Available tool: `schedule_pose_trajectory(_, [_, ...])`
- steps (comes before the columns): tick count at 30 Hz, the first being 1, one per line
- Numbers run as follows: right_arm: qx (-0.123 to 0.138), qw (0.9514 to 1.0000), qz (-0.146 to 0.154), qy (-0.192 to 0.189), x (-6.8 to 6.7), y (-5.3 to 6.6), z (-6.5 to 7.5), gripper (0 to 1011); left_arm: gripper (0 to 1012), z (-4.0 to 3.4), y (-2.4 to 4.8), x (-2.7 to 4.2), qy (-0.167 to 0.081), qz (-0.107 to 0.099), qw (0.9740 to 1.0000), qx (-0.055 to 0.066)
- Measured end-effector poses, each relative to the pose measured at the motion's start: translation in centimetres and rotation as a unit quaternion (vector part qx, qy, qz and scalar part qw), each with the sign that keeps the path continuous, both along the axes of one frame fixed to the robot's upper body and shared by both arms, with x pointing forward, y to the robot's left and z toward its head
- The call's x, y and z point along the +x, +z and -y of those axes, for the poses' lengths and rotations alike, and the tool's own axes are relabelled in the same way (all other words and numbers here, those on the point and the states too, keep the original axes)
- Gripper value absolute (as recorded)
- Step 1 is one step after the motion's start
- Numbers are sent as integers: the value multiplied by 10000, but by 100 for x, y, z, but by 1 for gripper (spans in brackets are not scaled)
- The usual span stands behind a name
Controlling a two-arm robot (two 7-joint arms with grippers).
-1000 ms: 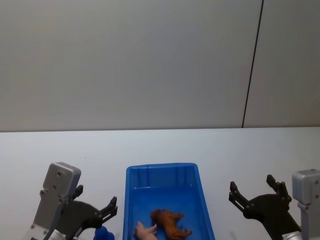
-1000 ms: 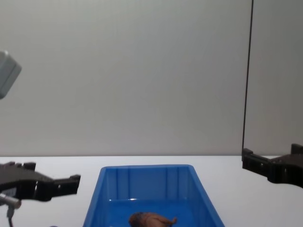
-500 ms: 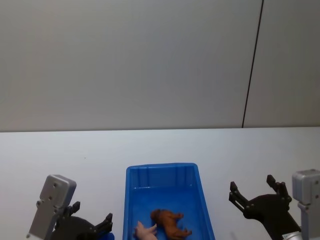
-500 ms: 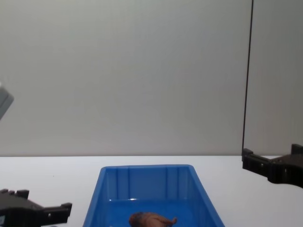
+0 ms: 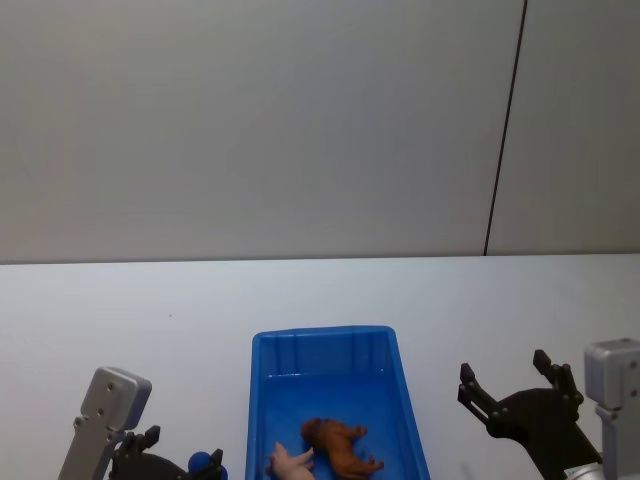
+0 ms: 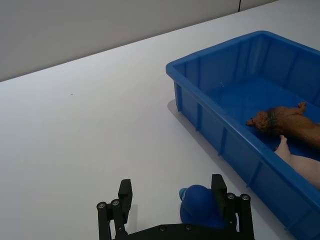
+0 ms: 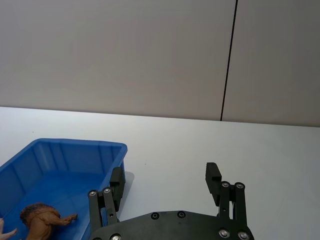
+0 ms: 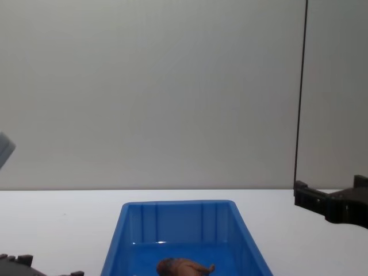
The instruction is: Pick up the two dolls from the table and place them into the box.
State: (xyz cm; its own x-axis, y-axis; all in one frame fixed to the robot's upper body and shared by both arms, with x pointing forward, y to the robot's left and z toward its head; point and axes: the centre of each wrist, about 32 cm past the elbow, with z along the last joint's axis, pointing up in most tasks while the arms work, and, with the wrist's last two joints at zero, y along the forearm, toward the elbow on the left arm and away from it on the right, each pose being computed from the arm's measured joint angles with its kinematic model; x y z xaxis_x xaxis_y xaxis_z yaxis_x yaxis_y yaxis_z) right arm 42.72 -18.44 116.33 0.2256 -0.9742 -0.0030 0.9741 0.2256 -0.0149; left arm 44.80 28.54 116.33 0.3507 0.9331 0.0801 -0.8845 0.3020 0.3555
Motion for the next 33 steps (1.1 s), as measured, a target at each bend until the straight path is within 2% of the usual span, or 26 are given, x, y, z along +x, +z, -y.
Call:
schedule_pose_trajectory(8, [0, 10000, 0, 0, 0, 0, 0, 1001, 968, -10, -46, 8, -65, -88, 9999, -32])
schedule_pose_trajectory(13, [0, 10000, 0, 0, 0, 0, 0, 1001, 835, -11, -63, 13, -115, -118, 9999, -50])
schedule_pose_trajectory(14, [0, 10000, 0, 0, 0, 0, 0, 1001, 782, -10, -68, 13, -127, -125, 9998, -55])
schedule_pose_trajectory(18, [0, 10000, 0, 0, 0, 0, 0, 1001, 708, -7, -74, 14, -143, -130, 9998, -62])
schedule_pose_trajectory(19, [0, 10000, 0, 0, 0, 0, 0, 1001, 648, -5, -77, 14, -147, -132, 9998, -64])
schedule_pose_trajectory(21, [0, 10000, 0, 0, 0, 0, 0, 1001, 626, -2, -81, 14, -151, -135, 9998, -68])
schedule_pose_trajectory(22, [0, 10000, 0, 0, 0, 0, 0, 1001, 565, -2, -81, 14, -152, -135, 9998, -68])
schedule_pose_trajectory(26, [0, 10000, 0, 0, 0, 0, 0, 1001, 443, 4, -87, 13, -155, -138, 9998, -75])
schedule_pose_trajectory(27, [0, 10000, 0, 0, 0, 0, 0, 1001, 386, 7, -89, 13, -154, -139, 9998, -77])
schedule_pose_trajectory(33, [0, 10000, 0, 0, 0, 0, 0, 1001, 301, 15, -96, 11, -152, -132, 9998, -88])
